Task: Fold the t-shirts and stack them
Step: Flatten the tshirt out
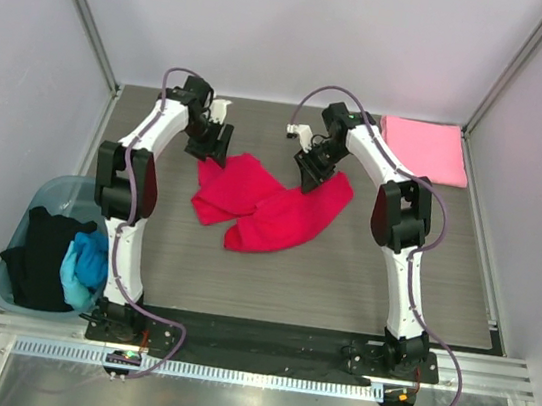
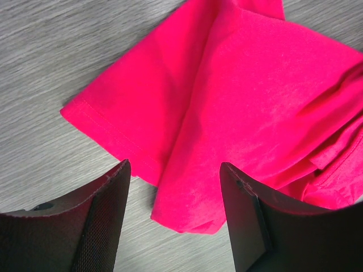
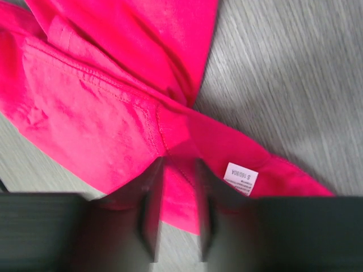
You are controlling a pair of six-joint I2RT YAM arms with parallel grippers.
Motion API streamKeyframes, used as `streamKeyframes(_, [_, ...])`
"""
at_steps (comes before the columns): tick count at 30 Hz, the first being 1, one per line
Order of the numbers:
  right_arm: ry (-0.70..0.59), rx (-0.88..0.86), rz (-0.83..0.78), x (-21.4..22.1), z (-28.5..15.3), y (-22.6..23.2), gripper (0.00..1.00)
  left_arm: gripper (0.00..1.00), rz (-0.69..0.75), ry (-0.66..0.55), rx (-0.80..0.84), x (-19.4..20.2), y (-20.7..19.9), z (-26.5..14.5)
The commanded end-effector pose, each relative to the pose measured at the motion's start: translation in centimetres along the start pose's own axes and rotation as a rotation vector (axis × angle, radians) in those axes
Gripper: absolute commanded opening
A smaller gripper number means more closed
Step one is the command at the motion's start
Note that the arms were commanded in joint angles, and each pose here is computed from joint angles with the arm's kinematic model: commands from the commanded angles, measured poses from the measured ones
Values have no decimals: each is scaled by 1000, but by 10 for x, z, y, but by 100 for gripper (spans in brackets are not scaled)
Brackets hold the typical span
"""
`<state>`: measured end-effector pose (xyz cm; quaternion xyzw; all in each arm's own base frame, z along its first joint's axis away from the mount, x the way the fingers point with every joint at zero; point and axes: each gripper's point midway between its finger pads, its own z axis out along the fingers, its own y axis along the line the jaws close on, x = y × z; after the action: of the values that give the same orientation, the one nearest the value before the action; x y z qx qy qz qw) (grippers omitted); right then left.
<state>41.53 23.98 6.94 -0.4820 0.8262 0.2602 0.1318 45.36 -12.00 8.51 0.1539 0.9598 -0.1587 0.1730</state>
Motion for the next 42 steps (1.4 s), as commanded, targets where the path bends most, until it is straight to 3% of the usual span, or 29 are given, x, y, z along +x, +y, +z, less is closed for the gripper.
streamKeyframes(1, [-14,-18,-13,-6,-6,6,29,65,12,-27,-7,-10,1,-3])
streamKeyframes(3, [-19,-28,-8,-8,-8,9,20,66,13,-32,-6,-10,0,-6])
streamKeyframes(5, [-22,-30,-8,-9,-11,11,19,66,15,-41,-6,-12,0,-9])
streamKeyframes(7, [-26,-27,-13,-9,-16,15,31,66,14,-49,-7,-13,-1,-13])
streamKeyframes(8, [-33,-9,-10,-11,-16,12,44,66,13,-49,-6,-13,0,-13])
streamKeyframes(9, [-40,3,-7,-13,-17,10,65,66,14,-58,-8,-14,-1,-18])
streamKeyframes(11, [-37,14,-4,-11,-11,5,75,66,15,-61,-10,-14,-2,-21])
streamKeyframes(14, [-2,-2,8,-3,3,-1,76,66,18,-69,-12,-11,-3,-30])
streamKeyframes(17, [28,-12,14,5,12,-5,55,66,14,-73,-20,-6,-2,-37])
streamKeyframes(18, [28,-14,11,5,11,-4,38,66,12,-77,-22,-5,-1,-39])
streamKeyframes(20, [24,2,3,3,3,0,16,66,11,-86,-29,-5,0,-45])
streamKeyframes(26, [-27,140,-118,-12,-64,17,15,66,15,-131,-35,-10,-1,-64])
streamKeyframes(27, [-79,196,-176,-24,-96,31,17,66,20,-132,-29,-10,-3,-66])
streamKeyframes(30, [-121,303,-288,-18,-136,51,14,67,34,-107,-13,-1,-7,-70])
streamKeyframes(33, [-70,334,-347,18,-136,62,1,66,24,-7,3,21,-9,-65])
streamKeyframes(40, [206,408,-428,150,-115,76,2,62,-34,136,64,77,-17,-47])
streamKeyframes(42, [201,461,-427,162,-116,70,5,61,-53,185,95,92,-22,-44])
